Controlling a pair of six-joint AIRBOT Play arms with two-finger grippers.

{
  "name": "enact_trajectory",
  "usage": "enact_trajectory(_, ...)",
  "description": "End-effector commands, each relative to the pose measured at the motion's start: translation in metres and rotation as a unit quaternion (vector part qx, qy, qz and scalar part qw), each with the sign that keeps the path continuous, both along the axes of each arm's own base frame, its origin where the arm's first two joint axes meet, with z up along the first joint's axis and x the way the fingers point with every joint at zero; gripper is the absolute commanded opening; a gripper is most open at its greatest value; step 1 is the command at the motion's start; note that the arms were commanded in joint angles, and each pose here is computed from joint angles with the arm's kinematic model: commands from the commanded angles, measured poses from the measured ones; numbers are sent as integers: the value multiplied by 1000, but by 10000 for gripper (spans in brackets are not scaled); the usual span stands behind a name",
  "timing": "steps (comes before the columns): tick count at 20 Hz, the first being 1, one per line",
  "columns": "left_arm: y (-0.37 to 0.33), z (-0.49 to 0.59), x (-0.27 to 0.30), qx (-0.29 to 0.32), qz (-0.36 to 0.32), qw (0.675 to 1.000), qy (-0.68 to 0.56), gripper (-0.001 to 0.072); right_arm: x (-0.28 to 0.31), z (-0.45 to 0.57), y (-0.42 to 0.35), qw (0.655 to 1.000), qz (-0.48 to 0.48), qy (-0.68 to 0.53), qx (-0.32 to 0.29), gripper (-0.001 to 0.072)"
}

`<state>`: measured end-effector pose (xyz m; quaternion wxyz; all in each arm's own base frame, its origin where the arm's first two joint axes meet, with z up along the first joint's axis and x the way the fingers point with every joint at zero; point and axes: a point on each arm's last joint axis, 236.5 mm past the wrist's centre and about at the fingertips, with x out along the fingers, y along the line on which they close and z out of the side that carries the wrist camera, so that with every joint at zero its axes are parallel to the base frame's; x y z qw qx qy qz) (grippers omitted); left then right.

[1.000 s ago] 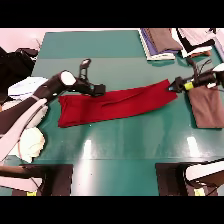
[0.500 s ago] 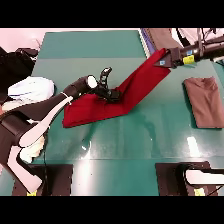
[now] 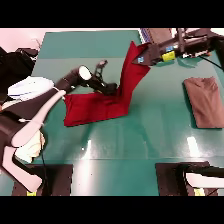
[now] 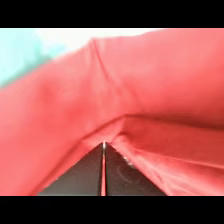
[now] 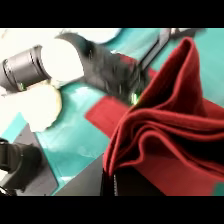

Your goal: Fold the shirts.

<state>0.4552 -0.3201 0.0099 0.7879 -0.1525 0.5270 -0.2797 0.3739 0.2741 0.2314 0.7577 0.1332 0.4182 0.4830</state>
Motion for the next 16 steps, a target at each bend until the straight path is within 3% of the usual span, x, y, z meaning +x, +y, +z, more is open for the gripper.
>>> enact_trajectory(1, 88, 84, 31, 24, 59, 994, -87, 29, -9, 5, 53, 999, 19, -21, 24, 15)
enact_trajectory(5, 211, 201, 30, 58, 161, 963, -209, 29, -24, -21, 164, 996, 43, -31, 73, 28)
enact_trajectory(7, 242, 239, 17, 58, 193, 948, -245, 29, -31, -34, 219, 991, 54, -48, 110, 350)
enact_trajectory(8, 249, 250, 12, 58, 200, 944, -254, 29, -37, -43, 238, 991, 67, -48, 108, 386)
enact_trajectory(12, 246, 242, -4, 68, 184, 953, -229, 29, -29, -66, 214, 992, 101, -77, 19, 352)
enact_trajectory(16, 205, 236, -9, 70, 128, 960, -238, 29, 13, -125, 97, 994, 15, -28, -108, 337)
